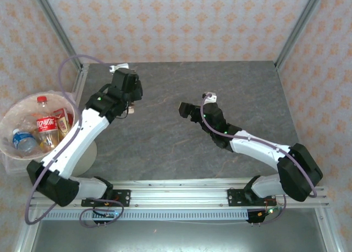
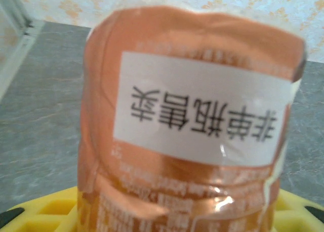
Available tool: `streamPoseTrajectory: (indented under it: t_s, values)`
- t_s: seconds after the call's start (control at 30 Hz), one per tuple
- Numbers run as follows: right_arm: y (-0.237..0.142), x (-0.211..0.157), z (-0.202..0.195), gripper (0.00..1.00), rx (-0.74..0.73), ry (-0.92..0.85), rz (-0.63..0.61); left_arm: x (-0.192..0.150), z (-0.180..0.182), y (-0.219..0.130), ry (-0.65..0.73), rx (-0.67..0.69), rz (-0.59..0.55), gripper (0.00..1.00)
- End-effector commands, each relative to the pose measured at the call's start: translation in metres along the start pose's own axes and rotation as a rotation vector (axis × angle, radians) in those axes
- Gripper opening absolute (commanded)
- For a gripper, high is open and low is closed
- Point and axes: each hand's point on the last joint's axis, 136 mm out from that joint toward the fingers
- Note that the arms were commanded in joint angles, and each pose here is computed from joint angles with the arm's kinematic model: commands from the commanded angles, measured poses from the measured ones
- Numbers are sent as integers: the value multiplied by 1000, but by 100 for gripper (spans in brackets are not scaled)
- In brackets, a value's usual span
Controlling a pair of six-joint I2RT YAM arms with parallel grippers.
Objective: Put the plastic bottles in the bin
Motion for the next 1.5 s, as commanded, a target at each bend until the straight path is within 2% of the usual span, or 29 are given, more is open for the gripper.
streamPoseTrajectory:
  t_s: [0.0, 0.3, 0.47, 0.63, 0.73, 0.83, 1.07, 1.33, 1.47]
  values:
    - [-5, -2, -18, 99, -71, -24, 4, 17, 38, -42, 33, 101, -47, 53]
    - [-2, 5, -27, 99, -121, -49, -16, 54, 142, -151, -4, 399, -302, 54]
    - [3, 5, -23, 99, -118, -49, 0, 56, 197, -191, -16, 655, -332, 54]
    - [3, 3, -23, 99, -111, -26, 10, 44, 231, -191, -60, 771, -267, 54]
    - [5, -2, -23, 99, -108, -20, 24, 31, 255, -176, -98, 848, -192, 54]
    - [5, -2, -22, 99, -106, -19, 30, 13, 278, -159, -209, 855, -114, 54]
    - [5, 1, -17, 99, -94, -22, 42, -8, 328, -165, -409, 964, -91, 54]
    - [10, -2, -13, 99, -82, -15, 65, -21, 347, -172, -530, 1033, -43, 60]
    - [14, -2, -10, 99, -74, -4, 70, -27, 346, -171, -564, 1030, -39, 76]
Point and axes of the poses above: each hand's point on the last joint's axis, 136 mm out from that joint toward the fingers, its own y axis out along the fingers, its own z axis along the line the jaws close on, x = y × z, and after that the axes turned 6 degrees about -y, right-handed
